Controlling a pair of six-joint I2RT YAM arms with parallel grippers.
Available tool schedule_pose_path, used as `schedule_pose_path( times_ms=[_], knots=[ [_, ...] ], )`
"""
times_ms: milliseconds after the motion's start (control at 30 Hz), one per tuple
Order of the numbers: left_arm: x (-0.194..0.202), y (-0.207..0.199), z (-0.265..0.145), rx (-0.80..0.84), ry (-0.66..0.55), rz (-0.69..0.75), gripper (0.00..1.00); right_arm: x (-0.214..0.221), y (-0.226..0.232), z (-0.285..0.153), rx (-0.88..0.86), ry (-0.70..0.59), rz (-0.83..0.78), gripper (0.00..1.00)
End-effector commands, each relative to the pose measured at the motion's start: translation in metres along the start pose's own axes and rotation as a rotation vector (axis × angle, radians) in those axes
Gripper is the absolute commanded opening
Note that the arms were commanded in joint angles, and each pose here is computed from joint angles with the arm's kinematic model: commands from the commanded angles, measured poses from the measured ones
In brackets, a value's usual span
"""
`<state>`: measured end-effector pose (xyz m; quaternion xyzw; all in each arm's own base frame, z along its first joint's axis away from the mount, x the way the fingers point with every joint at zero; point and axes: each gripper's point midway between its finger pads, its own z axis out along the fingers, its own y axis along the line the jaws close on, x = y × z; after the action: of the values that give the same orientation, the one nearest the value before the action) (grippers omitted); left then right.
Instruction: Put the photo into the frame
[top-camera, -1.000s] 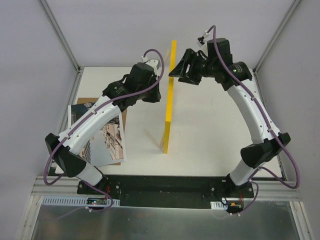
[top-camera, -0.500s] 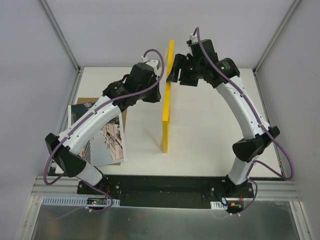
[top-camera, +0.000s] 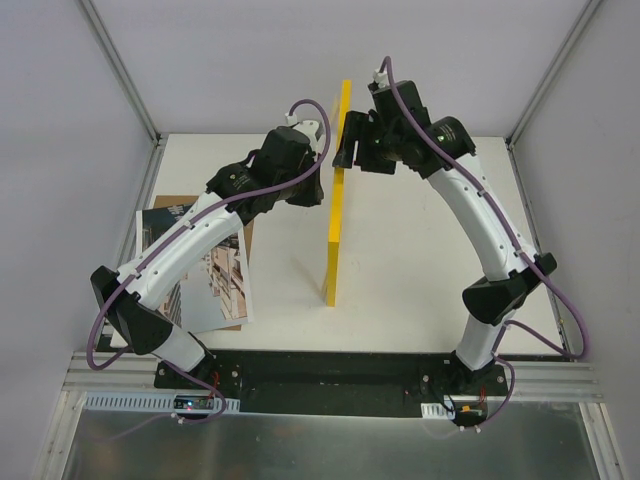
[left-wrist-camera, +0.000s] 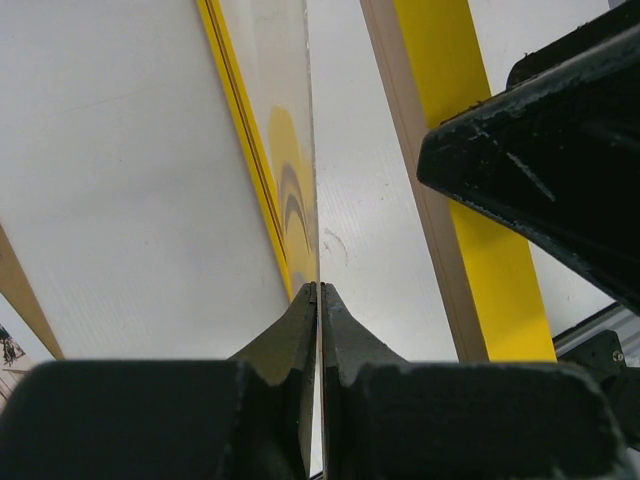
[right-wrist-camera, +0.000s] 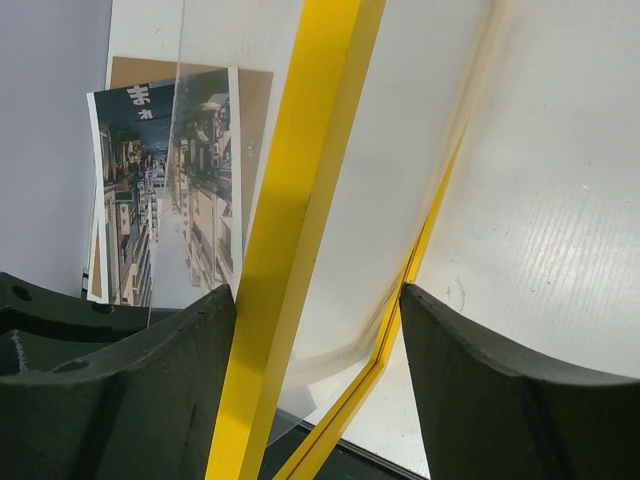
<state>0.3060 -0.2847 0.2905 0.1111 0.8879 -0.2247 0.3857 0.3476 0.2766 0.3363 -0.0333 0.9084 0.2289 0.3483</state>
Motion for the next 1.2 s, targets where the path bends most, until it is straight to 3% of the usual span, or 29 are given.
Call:
schedule_pose_path(
  times_ms=[0, 1167],
  knots=[
    [-0.016, -0.008, -0.006, 0.018, -0.052, 0.002, 0.0, 0.001, -0.003, -0.005, 0.035, 0.001, -0.034, 0.69],
    [-0.016, -0.008, -0.005, 0.012, -0.045, 0.008, 0.0, -0.005, 0.015, -0.036, 0.007, -0.095, -0.078, 0.71]
  ],
)
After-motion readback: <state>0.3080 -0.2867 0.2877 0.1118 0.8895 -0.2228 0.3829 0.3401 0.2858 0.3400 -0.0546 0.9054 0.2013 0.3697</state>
